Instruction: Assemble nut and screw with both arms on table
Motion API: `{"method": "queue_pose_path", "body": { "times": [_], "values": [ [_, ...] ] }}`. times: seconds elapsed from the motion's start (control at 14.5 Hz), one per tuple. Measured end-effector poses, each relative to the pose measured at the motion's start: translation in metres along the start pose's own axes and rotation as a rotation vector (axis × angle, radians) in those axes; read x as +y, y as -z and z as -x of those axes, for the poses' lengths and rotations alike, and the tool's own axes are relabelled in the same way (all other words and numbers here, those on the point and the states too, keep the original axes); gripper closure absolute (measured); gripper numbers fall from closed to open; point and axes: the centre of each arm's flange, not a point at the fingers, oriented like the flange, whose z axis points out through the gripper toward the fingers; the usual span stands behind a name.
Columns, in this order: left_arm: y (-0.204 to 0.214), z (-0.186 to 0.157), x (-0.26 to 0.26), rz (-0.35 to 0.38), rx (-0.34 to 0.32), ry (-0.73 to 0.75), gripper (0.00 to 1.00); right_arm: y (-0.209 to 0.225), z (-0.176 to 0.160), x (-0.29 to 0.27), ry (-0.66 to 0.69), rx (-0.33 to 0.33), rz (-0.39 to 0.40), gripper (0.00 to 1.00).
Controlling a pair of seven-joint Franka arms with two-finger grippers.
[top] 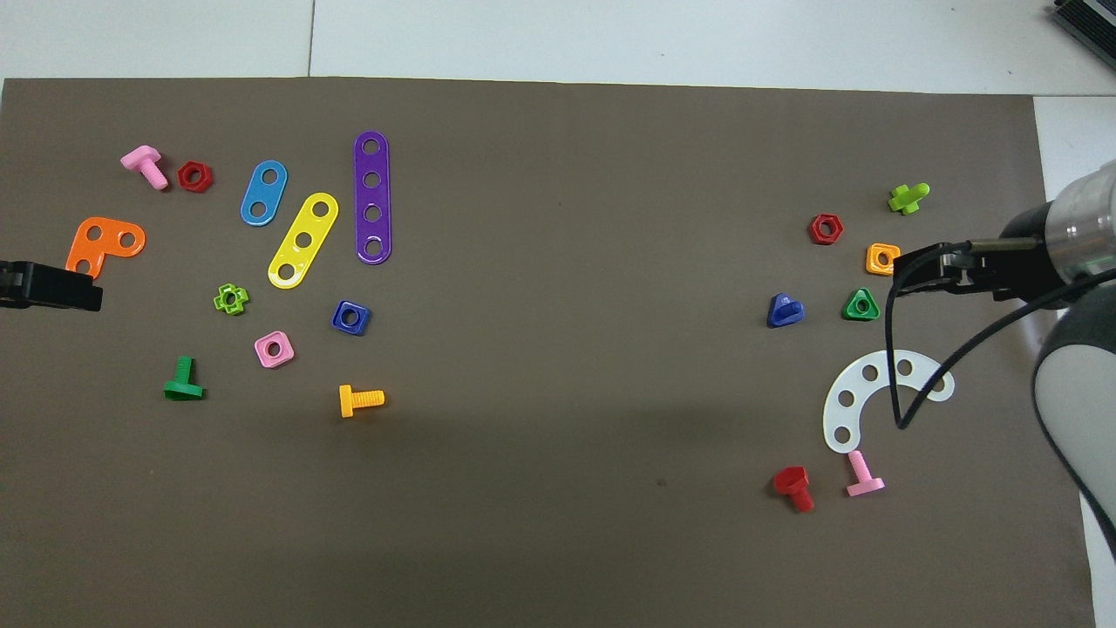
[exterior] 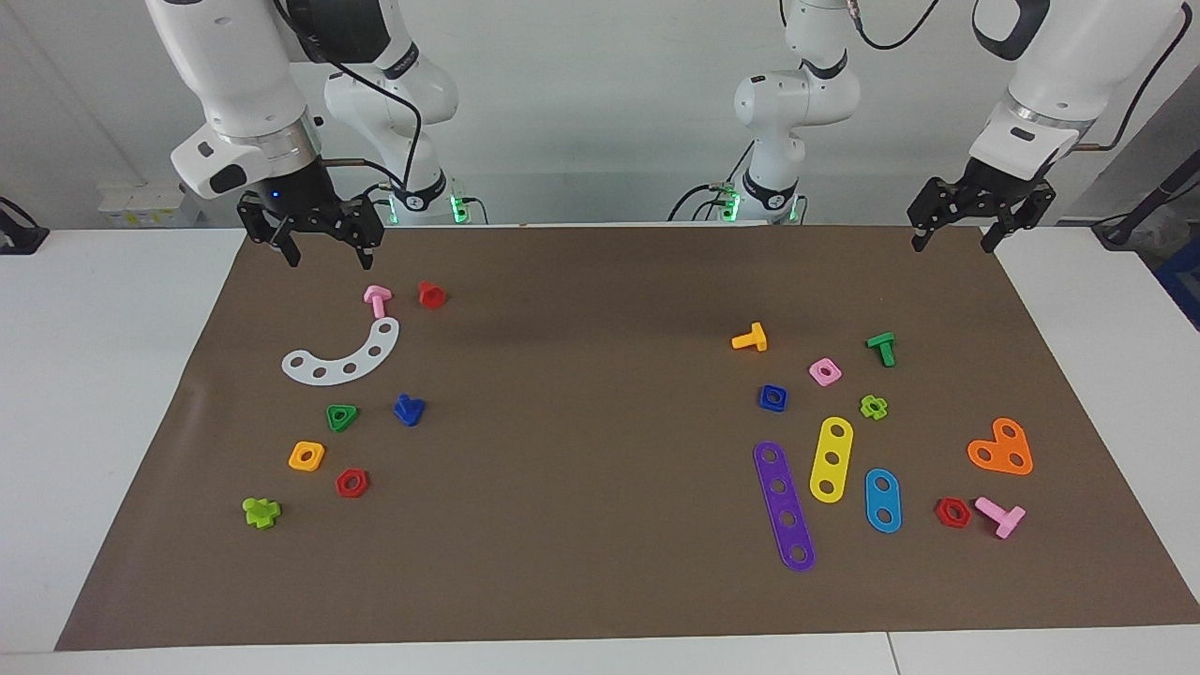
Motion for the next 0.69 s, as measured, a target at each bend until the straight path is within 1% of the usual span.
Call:
{"method": "queue_pose_path", "body": {
  "times": [0.14,0.28,0.48,0.69],
  "values": [
    [-0.007,-0.004,-0.001,-0.002,0.019,0.0,0.0,-0.016,-0.004,-0.001,0.001,0.02,-0.003,0.02],
    [-0.024,-0.011,0.0,-0.005,0.05,-0.003,0.0,-0.035,-0.006,-0.002,0.003,0.023,-0.004,0.02],
    [-0.076,-0.02,0.017,-0.004,0.094,-0.024,0.0,-0.067,-0.008,-0.009,0.014,0.028,-0.006,0.02],
    [-0.132,-0.031,0.057,0.007,0.124,-0.022,0.0,-0.103,-0.012,-0.011,0.043,0.031,-0.008,0.02]
  ]
}}
